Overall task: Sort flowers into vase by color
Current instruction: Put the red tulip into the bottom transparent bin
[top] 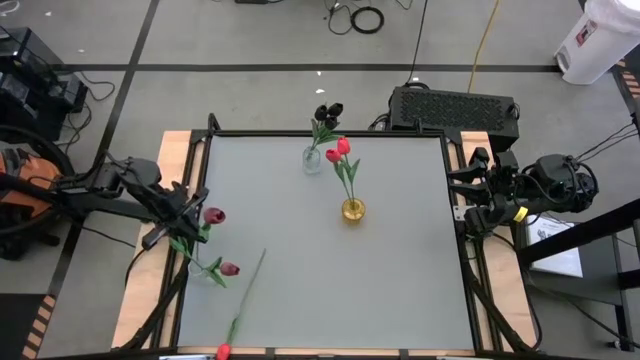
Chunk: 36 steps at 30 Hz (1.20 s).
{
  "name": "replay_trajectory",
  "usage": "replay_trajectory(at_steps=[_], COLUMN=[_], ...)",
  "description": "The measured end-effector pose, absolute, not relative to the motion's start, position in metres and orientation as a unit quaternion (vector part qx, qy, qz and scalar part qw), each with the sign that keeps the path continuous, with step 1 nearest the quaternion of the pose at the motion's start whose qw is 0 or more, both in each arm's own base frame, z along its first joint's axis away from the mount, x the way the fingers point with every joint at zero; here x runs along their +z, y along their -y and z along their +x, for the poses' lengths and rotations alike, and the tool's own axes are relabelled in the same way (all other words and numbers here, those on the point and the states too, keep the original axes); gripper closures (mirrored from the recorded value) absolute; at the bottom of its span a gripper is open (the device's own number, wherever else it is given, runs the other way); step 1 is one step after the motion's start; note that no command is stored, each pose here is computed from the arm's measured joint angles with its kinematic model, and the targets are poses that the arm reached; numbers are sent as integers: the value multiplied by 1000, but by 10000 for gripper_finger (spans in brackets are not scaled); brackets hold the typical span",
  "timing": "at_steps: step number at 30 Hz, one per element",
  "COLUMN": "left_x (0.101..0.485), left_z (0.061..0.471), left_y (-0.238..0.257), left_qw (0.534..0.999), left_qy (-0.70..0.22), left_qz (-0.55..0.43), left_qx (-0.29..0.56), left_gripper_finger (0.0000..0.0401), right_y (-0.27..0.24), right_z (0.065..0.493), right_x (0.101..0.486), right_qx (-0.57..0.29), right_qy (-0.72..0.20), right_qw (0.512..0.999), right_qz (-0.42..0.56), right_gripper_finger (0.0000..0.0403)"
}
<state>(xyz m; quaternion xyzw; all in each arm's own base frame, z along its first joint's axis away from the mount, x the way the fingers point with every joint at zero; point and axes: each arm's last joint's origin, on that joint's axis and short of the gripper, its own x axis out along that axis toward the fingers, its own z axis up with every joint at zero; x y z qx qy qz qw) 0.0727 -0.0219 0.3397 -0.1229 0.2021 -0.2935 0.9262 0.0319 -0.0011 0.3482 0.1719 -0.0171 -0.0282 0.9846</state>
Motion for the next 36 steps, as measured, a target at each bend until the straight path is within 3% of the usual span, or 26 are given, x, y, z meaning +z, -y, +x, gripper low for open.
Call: replay_trajectory(at_steps=[20,36], left_x=[354,352], left_z=[75,81], left_y=[25,37], left_qw=[915,875], left_qy=[-131,-159], left_qz=[-110,-111], left_qx=[-365,-444], left_gripper_finger=[395,395], right_y=[1,1], right_z=[32,32], right_x=[348,348], right_qx=[-28,-28], right_qy=[17,17], right_qw=[985,985], right_qz=[172,172], right_gripper_finger=[243,243])
